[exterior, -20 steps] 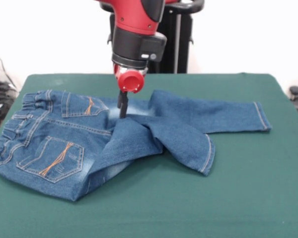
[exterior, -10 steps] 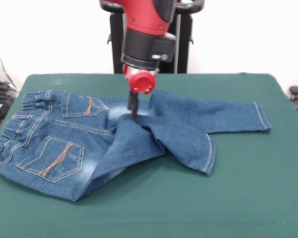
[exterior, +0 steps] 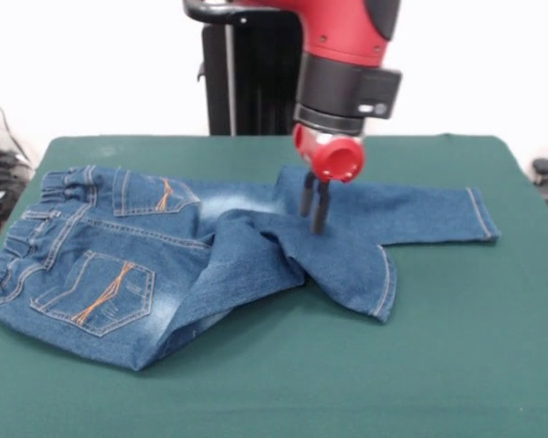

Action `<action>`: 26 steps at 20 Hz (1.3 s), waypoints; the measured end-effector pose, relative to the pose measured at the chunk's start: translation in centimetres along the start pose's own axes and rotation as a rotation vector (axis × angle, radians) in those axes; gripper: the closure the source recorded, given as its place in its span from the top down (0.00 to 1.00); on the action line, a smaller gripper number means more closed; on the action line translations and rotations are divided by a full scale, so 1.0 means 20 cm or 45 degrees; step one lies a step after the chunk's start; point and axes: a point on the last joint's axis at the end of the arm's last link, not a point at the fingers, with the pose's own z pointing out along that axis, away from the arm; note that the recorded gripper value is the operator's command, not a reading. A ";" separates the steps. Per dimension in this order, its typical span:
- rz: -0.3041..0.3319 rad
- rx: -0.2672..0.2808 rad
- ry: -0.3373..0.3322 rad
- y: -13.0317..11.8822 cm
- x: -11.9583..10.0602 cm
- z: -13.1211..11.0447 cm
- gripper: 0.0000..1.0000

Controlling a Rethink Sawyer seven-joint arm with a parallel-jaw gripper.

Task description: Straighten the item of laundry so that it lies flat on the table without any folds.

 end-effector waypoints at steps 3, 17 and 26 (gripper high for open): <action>0.019 -0.002 -0.001 0.08 0.04 -0.02 1.00; 0.110 -0.010 -0.083 0.27 -0.10 0.19 1.00; 0.122 0.040 -0.136 0.23 -0.03 0.40 1.00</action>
